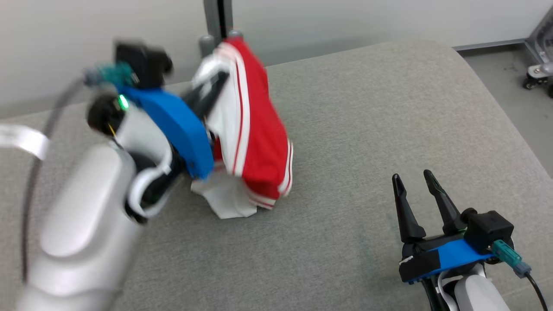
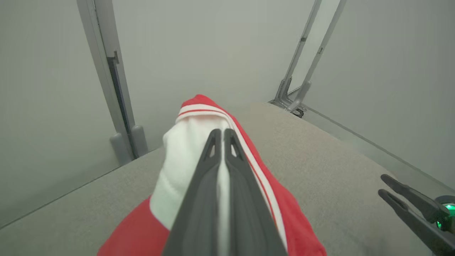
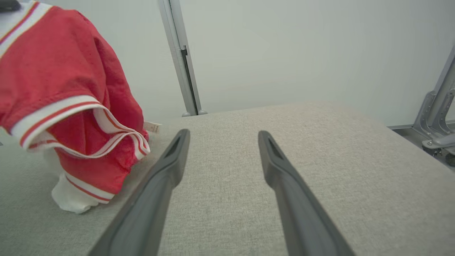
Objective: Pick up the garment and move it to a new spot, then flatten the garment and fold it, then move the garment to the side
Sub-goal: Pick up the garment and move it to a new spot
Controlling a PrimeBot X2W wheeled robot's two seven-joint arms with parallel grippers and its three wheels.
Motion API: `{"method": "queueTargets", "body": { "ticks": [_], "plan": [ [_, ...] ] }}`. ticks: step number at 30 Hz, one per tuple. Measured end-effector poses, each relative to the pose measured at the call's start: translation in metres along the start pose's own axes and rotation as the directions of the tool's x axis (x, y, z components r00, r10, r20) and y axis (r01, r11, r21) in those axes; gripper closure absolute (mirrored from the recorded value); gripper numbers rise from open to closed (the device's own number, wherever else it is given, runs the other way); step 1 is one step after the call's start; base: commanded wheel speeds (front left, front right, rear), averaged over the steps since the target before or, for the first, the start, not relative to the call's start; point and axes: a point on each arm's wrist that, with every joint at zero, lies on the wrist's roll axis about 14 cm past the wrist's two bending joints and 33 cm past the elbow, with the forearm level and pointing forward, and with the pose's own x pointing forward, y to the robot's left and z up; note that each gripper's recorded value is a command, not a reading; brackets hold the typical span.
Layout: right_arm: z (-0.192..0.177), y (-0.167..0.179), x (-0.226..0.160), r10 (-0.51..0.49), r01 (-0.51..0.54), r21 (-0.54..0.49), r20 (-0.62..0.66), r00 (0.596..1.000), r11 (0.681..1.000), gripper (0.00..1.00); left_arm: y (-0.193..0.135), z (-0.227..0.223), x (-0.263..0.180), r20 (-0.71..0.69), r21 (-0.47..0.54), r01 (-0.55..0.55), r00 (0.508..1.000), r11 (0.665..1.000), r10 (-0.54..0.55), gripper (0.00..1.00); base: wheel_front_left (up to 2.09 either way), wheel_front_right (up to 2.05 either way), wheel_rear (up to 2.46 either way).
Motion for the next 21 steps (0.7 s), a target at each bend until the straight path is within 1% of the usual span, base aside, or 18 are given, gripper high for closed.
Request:
{"method": "queueTargets", "body": {
  "ticks": [3,4,5,6,7,10,11,13,16,19,21],
  "plan": [
    [0.000,-0.006,-0.003,-0.017,0.017,-0.001,-0.002,1.000,1.000,0.00,-0.004,-0.060,0.008,-0.086,-0.124,-0.021,0.996,0.992,0.011,1.00,0.00,0.00,0.00],
    [0.000,-0.007,-0.004,-0.022,0.022,-0.001,-0.003,1.000,1.000,0.00,-0.006,-0.076,0.009,-0.106,-0.147,-0.036,0.994,0.988,0.020,1.00,0.00,0.00,0.00],
    [0.000,-0.008,-0.005,-0.026,0.026,0.001,-0.003,1.000,1.000,0.00,-0.006,-0.090,0.009,-0.127,-0.152,-0.047,0.992,0.987,0.028,0.96,0.00,0.00,0.00],
    [0.000,-0.008,-0.005,-0.027,0.027,0.002,-0.003,1.000,1.000,0.00,-0.004,-0.103,0.009,-0.147,-0.155,-0.067,0.988,0.986,0.044,0.52,0.00,0.00,0.00],
    [0.000,-0.009,-0.005,-0.028,0.028,0.003,-0.002,1.000,1.000,0.00,-0.005,-0.114,0.007,-0.165,-0.145,-0.077,0.985,0.987,0.052,0.01,0.00,0.00,0.00],
    [0.001,-0.006,-0.004,-0.020,0.020,0.005,0.002,1.000,1.000,0.00,-0.007,-0.138,0.003,-0.209,-0.181,-0.121,0.975,0.976,0.082,0.00,0.00,0.00,0.00],
    [0.002,-0.004,-0.003,-0.014,0.014,0.004,0.004,1.000,1.000,0.00,-0.009,-0.139,0.001,-0.203,-0.187,-0.125,0.975,0.974,0.086,0.00,0.00,0.00,0.00],
    [0.004,0.002,-0.001,0.006,-0.006,0.001,0.010,1.000,1.000,0.00,-0.007,-0.129,-0.001,-0.149,-0.199,-0.143,0.982,0.969,0.115,0.00,0.00,0.00,0.00],
    [0.007,0.009,0.002,0.028,-0.028,0.000,0.017,0.999,1.000,0.00,0.009,-0.111,-0.015,-0.055,-0.234,-0.219,0.976,0.947,0.212,0.00,0.00,0.00,0.00],
    [0.009,0.020,0.006,0.062,-0.062,-0.007,0.019,0.998,0.998,0.00,0.024,-0.098,-0.037,0.037,-0.251,-0.287,0.951,0.924,0.306,0.00,0.00,0.00,0.00],
    [0.008,0.027,0.006,0.081,-0.081,-0.012,0.010,0.997,0.997,0.00,0.038,-0.093,-0.055,0.087,-0.243,-0.342,0.924,0.908,0.372,0.00,0.00,0.00,0.00]
  ]
}}
